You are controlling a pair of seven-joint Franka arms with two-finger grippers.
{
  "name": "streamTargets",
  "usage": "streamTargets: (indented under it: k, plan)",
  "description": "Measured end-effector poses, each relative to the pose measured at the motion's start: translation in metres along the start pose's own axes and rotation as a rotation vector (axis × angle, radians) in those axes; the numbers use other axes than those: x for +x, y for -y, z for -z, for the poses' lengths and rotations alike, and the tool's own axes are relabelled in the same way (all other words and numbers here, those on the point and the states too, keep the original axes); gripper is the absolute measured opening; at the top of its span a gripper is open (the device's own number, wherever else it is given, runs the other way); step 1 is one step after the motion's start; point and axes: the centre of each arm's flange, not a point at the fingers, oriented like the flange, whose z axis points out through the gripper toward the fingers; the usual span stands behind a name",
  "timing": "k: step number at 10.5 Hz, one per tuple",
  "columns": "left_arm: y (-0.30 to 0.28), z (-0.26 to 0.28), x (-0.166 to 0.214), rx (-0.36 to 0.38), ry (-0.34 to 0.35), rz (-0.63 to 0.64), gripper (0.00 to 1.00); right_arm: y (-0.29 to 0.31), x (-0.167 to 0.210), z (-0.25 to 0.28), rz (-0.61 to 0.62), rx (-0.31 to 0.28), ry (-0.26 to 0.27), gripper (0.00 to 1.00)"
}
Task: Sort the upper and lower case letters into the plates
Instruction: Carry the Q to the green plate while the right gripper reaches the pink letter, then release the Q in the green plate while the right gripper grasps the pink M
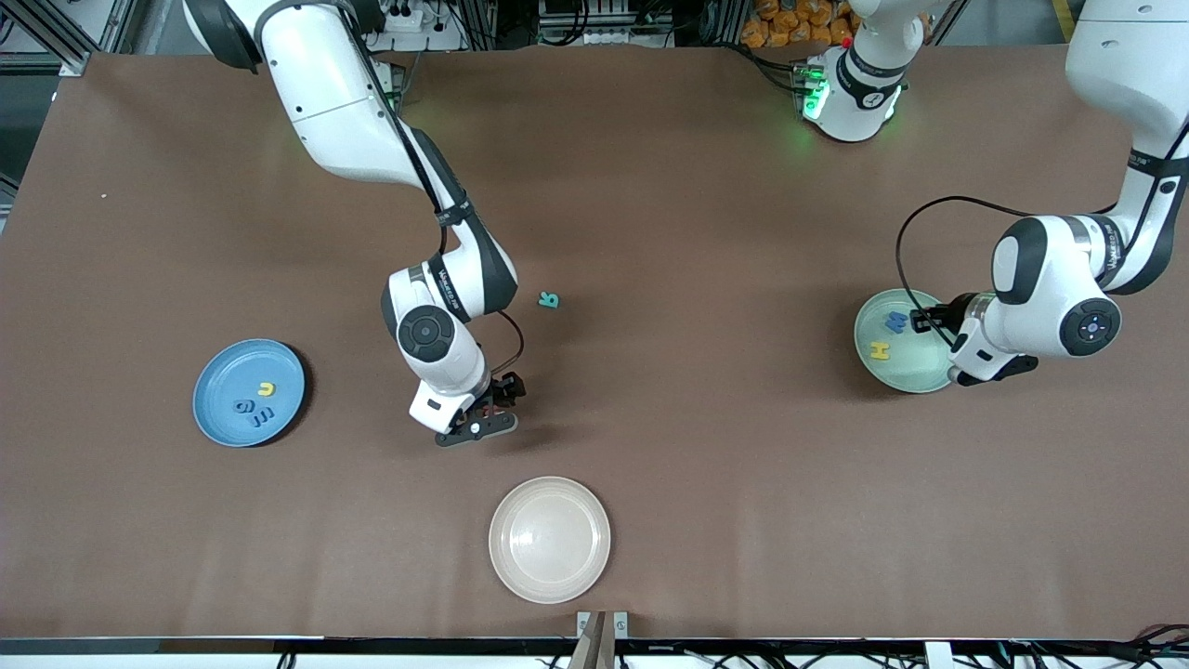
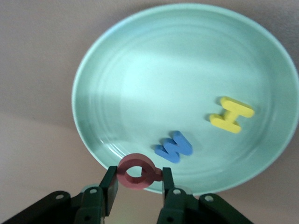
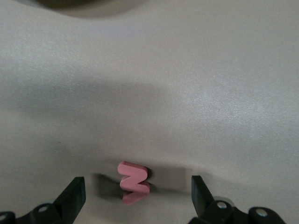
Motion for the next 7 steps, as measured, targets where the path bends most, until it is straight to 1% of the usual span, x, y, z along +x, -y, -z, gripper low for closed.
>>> streamTargets:
  k: [1,2,3,4,5,6,7]
  plan:
    - [-0.0024,-0.0009,0.001,0.022,-0.011,-0.019,0.43,0.001,-0.0006,-0.0025,-0.004,0.0,0.003,1.0]
    - [-0.0024,-0.0018,0.0021,0.042,-0.019,-0.033,0.52,0.0017,-0.0006,-0.0037,-0.006,-0.001,0.004,0.99]
    - [-0.0013,-0.0032,0.003,0.064,-0.025,-0.046,0.65,0.0023,-0.0005,-0.0041,-0.011,0.0,0.004,0.89]
    - [-0.0009,-0.0039,0.0034,0.076,-0.027,-0.055,0.8,0.0042,-0.0006,-0.0038,-0.02,0.0,0.003,0.77]
    - [-0.0012,-0.0043,0.0035,0.077,-0.027,-0.059,0.93,0.0068,0.0008,-0.0013,-0.023,0.002,-0.003,0.61]
    - [-0.0026,-0.0046,0.0033,0.075,-0.026,-0.061,1.0,0.0077,0.002,0.0004,-0.022,0.003,-0.007,0.46]
    - [-0.0077,-0.0052,0.0024,0.048,-0.018,-0.053,1.0,0.007,0.003,0.0015,-0.023,0.002,-0.009,0.29]
